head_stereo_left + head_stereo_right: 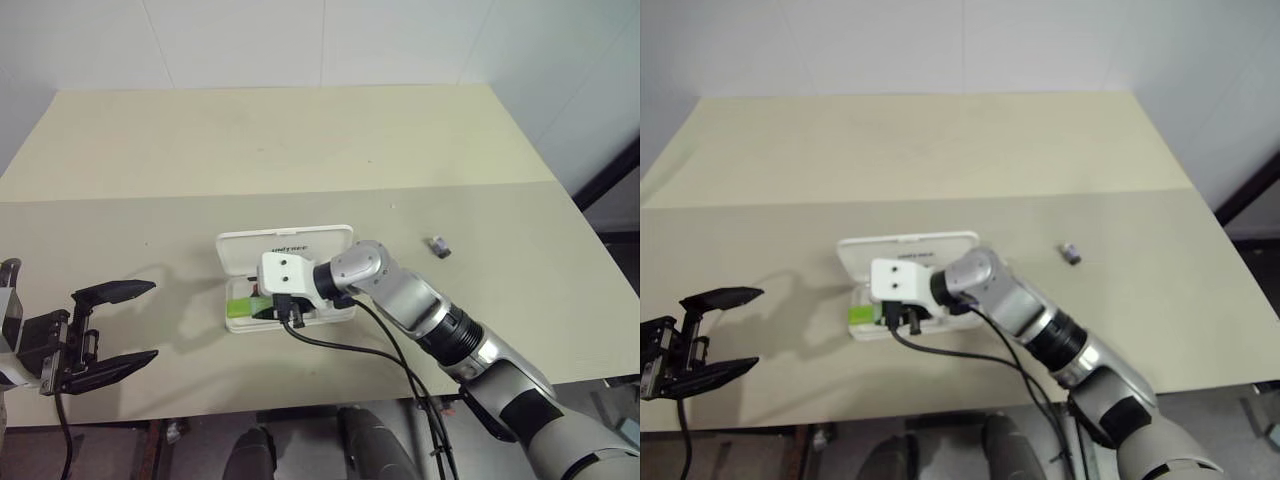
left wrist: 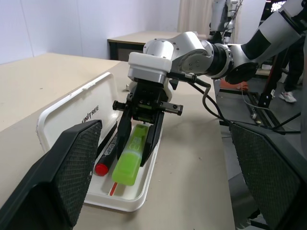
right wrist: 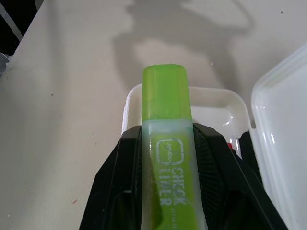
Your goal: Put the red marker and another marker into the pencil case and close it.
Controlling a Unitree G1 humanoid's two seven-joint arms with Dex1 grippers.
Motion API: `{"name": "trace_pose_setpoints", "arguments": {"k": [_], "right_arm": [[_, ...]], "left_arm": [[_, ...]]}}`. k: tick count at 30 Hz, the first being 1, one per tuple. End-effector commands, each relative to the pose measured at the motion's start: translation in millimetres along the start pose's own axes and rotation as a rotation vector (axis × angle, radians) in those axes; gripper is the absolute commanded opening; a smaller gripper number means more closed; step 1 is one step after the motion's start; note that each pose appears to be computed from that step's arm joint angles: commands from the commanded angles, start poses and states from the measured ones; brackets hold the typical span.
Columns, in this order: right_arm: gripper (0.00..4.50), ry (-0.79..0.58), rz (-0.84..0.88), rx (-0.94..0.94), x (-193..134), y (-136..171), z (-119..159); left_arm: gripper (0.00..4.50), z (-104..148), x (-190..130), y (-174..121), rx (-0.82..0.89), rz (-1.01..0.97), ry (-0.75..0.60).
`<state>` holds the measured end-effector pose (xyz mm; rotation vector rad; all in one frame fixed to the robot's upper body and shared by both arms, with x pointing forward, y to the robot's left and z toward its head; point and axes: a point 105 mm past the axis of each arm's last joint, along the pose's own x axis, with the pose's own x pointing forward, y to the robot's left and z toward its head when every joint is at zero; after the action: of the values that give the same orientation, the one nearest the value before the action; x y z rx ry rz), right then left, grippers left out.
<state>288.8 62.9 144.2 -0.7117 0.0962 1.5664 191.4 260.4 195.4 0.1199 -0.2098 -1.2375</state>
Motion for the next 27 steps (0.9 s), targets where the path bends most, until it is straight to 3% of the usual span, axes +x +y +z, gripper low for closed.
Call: {"name": "trace_pose_setpoints", "arguments": {"k": [1, 13, 22, 23, 27], "right_arm": [[1.11, -0.021, -0.02, -0.004, 0, -3, 2], [1.11, -0.018, -0.027, 0.014, 4, -6, -1], [4.27, -0.045, -0.012, -0.007, -1, -5, 10], [4.48, -0.046, -0.011, -0.009, -2, -5, 11], [4.48, -0.053, -0.001, -0.013, -5, -4, 14]], "left_arm": [[4.5, 8, -2, 0, 0.05, 0.004, 0.016], [4.5, 8, -2, 0, 0.06, 0.008, 0.017], [4.5, 9, 1, 2, 0.074, 0.009, 0.016], [4.5, 9, 1, 2, 0.075, 0.009, 0.016], [4.5, 8, 2, 3, 0.077, 0.008, 0.013]]}}
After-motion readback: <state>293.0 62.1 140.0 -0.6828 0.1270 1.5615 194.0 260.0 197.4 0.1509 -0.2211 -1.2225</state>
